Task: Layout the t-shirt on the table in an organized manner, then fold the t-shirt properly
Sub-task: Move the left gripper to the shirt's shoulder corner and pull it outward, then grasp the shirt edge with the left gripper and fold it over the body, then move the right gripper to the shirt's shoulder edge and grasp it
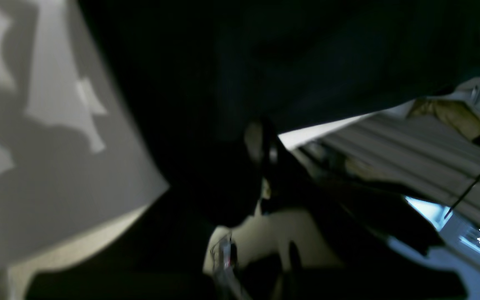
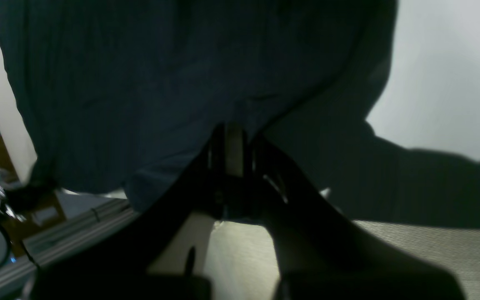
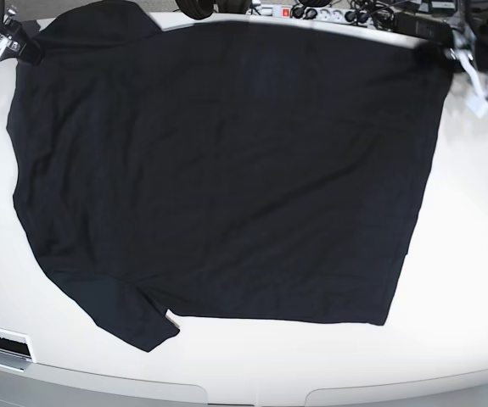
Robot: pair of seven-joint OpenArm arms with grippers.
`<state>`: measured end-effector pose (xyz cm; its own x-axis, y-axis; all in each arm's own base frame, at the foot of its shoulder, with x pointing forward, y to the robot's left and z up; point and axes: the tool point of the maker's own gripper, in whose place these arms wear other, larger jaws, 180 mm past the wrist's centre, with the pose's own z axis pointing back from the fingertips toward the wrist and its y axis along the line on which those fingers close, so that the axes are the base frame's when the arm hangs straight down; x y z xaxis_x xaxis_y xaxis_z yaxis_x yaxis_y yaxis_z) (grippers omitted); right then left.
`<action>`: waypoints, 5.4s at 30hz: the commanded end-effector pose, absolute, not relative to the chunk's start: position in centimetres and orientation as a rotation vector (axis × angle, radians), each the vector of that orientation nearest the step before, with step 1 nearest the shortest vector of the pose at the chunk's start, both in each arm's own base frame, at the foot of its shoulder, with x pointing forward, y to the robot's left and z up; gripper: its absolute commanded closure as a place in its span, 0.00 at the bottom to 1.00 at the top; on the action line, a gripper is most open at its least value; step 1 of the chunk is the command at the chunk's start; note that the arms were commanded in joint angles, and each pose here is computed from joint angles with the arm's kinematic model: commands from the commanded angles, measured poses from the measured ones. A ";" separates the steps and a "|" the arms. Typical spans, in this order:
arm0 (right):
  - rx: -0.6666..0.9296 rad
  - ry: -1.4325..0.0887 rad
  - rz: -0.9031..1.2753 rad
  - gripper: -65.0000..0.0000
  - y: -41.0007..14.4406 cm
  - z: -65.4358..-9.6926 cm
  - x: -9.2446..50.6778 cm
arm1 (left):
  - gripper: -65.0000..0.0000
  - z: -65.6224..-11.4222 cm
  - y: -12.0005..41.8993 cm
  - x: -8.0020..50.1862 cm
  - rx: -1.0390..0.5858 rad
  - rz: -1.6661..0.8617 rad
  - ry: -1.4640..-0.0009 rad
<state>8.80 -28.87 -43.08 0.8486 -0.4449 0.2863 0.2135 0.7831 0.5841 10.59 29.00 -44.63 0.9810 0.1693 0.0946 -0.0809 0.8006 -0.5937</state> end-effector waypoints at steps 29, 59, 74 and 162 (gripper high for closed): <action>0.524 -0.362 -0.124 1.00 -28.4 -38.2 6.9 | 1.00 -36.4 23.7 9.7 -0.753 -0.225 -0.266; 0.487 -0.297 -0.083 1.00 -30.3 -37.2 5.3 | 1.00 -35.3 20.8 2.1 -0.798 -0.289 -0.094; 0.552 -0.477 -0.064 1.00 -29.5 -35.5 10.9 | 1.00 -33.4 18.6 11.4 -0.827 -0.325 -0.424; 0.441 -0.506 -0.206 0.31 -23.6 -43.4 12.4 | 0.46 -32.8 25.3 23.1 -0.332 -0.308 -0.721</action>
<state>11.85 -23.10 -44.16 0.8689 -0.3067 0.3886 0.1060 0.8819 0.4593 22.36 25.17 -33.95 0.7398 -0.1513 0.6556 0.3657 0.9083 -0.2030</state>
